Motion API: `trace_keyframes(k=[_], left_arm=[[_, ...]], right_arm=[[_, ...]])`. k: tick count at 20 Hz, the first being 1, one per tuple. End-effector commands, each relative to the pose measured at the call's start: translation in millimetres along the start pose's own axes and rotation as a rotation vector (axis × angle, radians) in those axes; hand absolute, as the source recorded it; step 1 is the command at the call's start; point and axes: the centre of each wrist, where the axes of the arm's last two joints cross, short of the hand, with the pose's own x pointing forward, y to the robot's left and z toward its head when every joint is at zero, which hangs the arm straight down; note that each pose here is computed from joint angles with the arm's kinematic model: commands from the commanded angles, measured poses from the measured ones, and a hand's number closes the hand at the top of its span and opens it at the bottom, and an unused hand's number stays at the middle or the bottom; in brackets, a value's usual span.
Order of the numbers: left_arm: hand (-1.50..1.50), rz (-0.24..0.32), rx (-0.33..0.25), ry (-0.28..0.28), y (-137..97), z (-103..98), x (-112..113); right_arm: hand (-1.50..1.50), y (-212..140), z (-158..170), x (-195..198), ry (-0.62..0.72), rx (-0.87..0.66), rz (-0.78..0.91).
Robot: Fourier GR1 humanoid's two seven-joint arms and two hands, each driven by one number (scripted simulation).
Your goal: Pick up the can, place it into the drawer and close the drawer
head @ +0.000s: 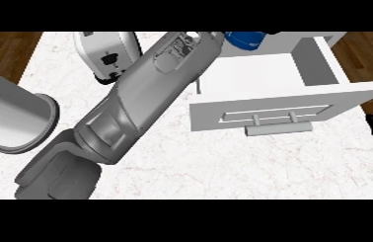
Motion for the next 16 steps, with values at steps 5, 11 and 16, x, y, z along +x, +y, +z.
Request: trace_keyframes(k=[5,11,16], left_arm=[[1.5,-0.059,0.056,0.012,-2,4,-31],[1.5,-0.103,0.043,-0.003,4,-1,-41],[1.5,-0.158,0.061,-0.034,-2,3,-43]], right_arm=[[-1.5,5,-6,-5,0.008,0.03,0.014],[-1.5,1,-9,-3,-0.012,0.002,0.003],[-1.5,9,-19,-4,-0.02,0.038,0.008]])
